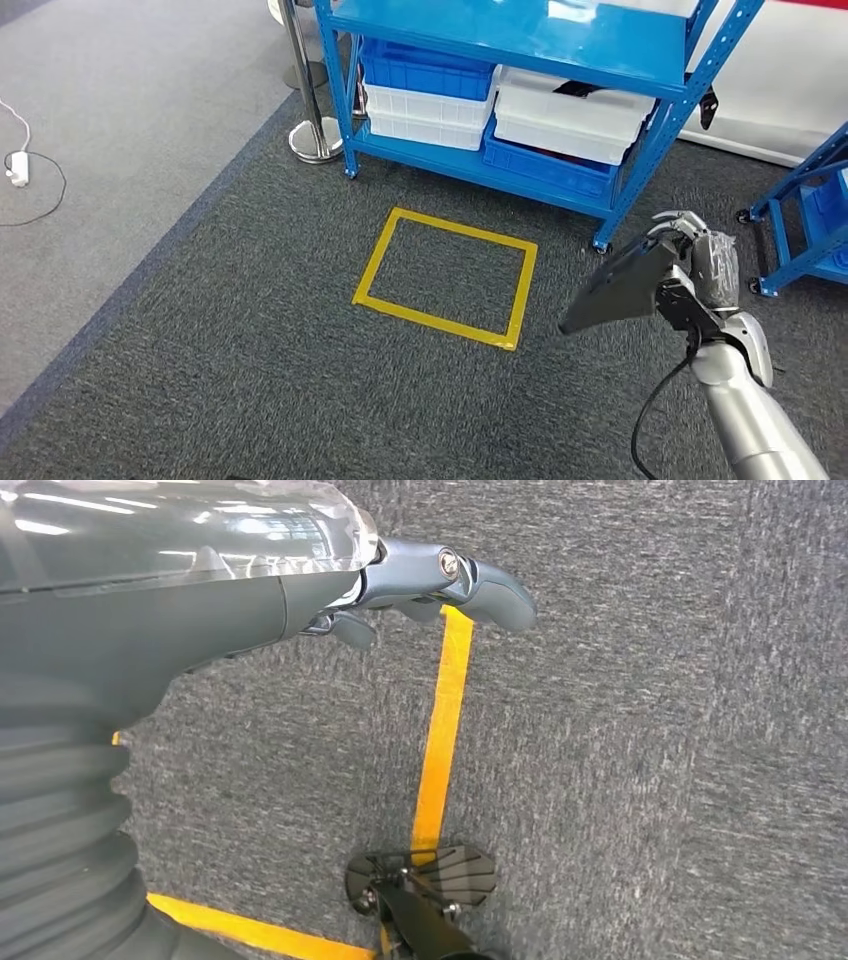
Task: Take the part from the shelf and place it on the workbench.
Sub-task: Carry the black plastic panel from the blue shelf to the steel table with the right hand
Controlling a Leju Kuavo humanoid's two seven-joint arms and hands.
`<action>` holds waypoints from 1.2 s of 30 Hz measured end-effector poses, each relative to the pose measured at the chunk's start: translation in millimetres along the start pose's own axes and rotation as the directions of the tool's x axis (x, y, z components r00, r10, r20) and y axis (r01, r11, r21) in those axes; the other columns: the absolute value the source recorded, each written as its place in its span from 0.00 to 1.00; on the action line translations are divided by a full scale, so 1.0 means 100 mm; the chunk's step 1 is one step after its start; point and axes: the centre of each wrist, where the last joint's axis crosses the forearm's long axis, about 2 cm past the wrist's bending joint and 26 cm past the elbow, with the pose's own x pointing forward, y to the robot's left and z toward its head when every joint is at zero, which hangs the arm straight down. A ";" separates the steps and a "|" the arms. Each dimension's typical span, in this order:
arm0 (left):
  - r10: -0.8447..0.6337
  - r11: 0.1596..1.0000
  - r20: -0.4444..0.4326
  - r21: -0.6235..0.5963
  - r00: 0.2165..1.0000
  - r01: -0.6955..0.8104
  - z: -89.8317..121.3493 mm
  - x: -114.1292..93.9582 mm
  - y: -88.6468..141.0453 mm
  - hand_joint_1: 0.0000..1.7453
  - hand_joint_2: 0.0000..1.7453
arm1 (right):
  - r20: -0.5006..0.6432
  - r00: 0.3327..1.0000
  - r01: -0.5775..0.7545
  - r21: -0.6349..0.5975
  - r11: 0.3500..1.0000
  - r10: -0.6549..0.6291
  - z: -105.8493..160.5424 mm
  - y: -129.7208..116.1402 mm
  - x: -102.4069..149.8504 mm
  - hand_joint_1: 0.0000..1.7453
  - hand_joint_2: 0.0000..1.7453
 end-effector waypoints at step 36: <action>-0.025 1.000 -0.015 -0.005 1.000 0.025 0.01 -0.03 0.03 0.00 1.00 | 0.085 0.955 -0.281 -0.042 0.959 0.284 -0.34 -0.89 -0.13 1.00 1.00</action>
